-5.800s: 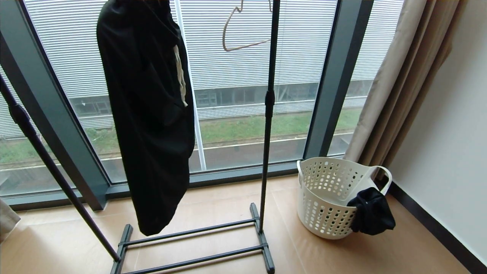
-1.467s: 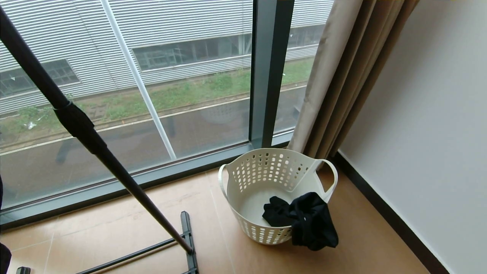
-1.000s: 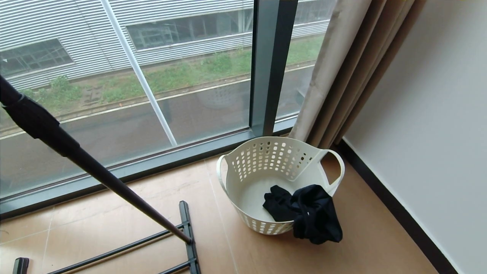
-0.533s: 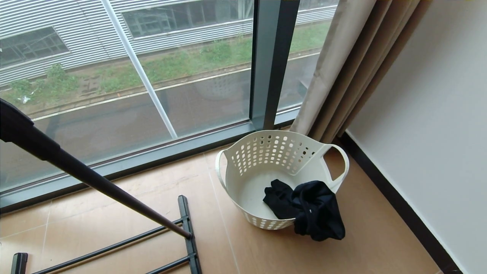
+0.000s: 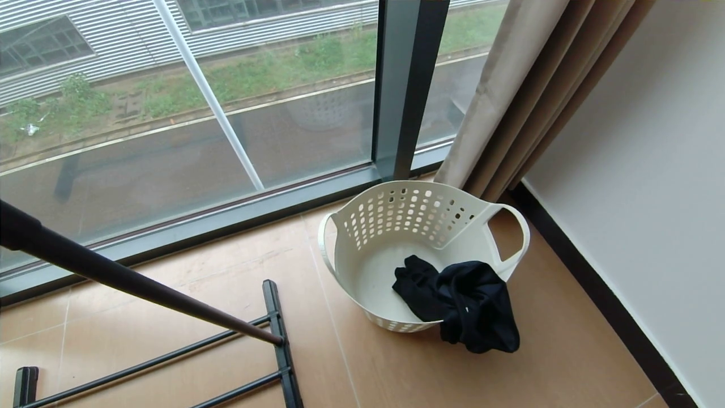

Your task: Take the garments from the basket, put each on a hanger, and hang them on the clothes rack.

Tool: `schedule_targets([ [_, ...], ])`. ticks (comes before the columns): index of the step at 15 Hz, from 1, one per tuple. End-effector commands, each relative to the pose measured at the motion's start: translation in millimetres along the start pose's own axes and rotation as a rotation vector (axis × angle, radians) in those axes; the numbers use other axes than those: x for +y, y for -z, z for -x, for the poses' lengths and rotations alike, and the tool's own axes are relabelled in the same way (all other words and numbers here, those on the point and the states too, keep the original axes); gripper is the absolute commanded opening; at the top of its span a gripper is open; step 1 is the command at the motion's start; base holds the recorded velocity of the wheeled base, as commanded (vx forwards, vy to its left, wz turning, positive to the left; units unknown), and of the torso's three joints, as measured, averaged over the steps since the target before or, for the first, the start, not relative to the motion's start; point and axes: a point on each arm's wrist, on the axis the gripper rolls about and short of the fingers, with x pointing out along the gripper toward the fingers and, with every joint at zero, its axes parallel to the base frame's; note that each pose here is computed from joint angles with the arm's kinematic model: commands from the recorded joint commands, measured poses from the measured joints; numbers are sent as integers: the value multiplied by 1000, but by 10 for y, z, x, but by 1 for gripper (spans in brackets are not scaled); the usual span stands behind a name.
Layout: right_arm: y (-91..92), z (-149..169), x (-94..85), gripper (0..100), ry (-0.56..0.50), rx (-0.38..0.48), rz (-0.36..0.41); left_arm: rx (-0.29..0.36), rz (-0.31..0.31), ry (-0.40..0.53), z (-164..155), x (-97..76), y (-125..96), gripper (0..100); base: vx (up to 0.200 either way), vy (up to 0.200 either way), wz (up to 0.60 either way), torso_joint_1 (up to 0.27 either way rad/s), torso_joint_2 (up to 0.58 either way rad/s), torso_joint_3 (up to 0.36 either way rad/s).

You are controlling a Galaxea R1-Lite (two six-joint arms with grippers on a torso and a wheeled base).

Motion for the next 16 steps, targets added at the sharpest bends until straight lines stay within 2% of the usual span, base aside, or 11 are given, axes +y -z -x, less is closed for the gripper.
schedule_targets([
  [1,-10,-7,-2,100,-5,12,2,2,0,-1,-1,0,1,100,0,0,0,2,7,-124],
  [3,-55,-130,-18,100,-44,168,26,2,0,-1,-1,0,1,100,0,0,0,-1,1,-35],
  [4,-187,-363,-39,100,-83,347,45,2,0,-1,-1,0,1,100,0,0,0,0,0,0],
  [6,-433,-853,-78,100,-104,485,39,2,0,-1,-1,0,1,100,0,0,0,0,0,0],
  [8,-534,-1210,-94,100,-125,550,73,2,0,-1,-1,0,1,100,0,0,0,0,0,0],
  [9,-629,-1525,-71,100,-198,585,216,2,0,-1,-1,0,1,100,0,0,0,0,0,0],
  [10,-664,-1616,-60,100,-215,587,253,2,0,-1,-1,0,1,100,0,0,0,0,0,0],
  [11,-774,-1962,46,100,-260,593,385,2,0,-1,-1,0,1,100,0,0,0,0,0,0],
  [14,-902,-2448,226,100,-312,571,694,2,0,-1,-1,0,1,100,0,0,0,0,0,0],
  [15,-954,-2640,294,100,-375,531,883,2,0,-1,-1,0,1,100,0,0,0,0,0,0],
  [16,-965,-2691,315,100,-394,519,931,2,0,-1,-1,0,1,100,0,0,0,0,0,0],
])
